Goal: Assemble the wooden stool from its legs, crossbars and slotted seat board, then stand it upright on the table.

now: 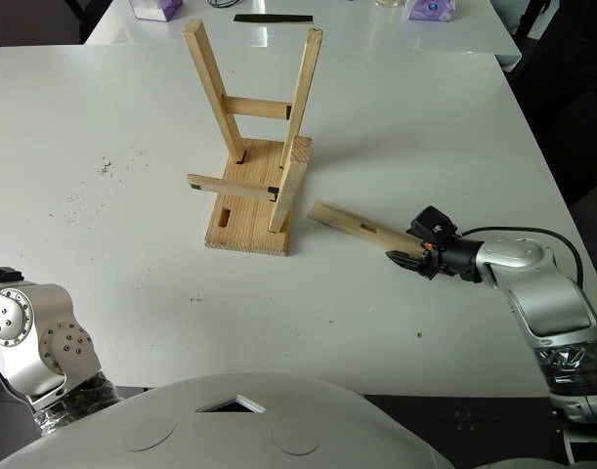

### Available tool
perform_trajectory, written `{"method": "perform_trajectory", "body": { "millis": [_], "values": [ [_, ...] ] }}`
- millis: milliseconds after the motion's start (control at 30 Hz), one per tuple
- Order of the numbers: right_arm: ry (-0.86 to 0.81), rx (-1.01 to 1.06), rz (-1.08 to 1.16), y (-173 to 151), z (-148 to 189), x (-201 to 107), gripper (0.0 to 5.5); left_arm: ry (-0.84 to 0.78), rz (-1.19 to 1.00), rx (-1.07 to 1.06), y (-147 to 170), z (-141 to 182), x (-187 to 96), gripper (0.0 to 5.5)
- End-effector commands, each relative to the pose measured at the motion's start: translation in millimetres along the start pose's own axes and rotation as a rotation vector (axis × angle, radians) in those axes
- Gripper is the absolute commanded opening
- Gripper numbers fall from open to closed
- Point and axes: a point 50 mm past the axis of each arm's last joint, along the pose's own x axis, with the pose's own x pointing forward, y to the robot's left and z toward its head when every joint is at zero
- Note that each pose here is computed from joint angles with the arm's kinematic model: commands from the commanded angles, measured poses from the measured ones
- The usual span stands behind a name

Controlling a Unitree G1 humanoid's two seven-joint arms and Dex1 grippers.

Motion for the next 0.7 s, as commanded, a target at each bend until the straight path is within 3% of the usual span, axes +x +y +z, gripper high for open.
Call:
{"method": "perform_trajectory", "body": {
  "millis": [33,133,367,500,700],
  "values": [
    [0.061,0.015,0.079,3.0,-16.5,5.0,2.55,0.062,0.043,-0.036,-1.4,-12.2,-5.9,2.84],
    [0.059,-0.004,0.088,-5.1,-20.2,6.2,2.06,0.062,0.022,-0.058,-10.7,-13.0,-3.5,2.84],
    [-0.016,-0.041,0.112,-7.5,-18.9,24.1,2.03,-0.053,-0.008,-0.043,-29.1,5.6,-1.5,2.84],
    [-0.167,-0.019,0.112,-8.6,8.8,39.3,2.03,-0.129,0.025,0.007,-24.4,20.6,4.1,2.84],
    [-0.381,-0.013,0.115,-7.9,71.5,81.3,2.03,-0.088,0.054,0.126,5.2,17.2,7.7,2.84]
  ]
}}
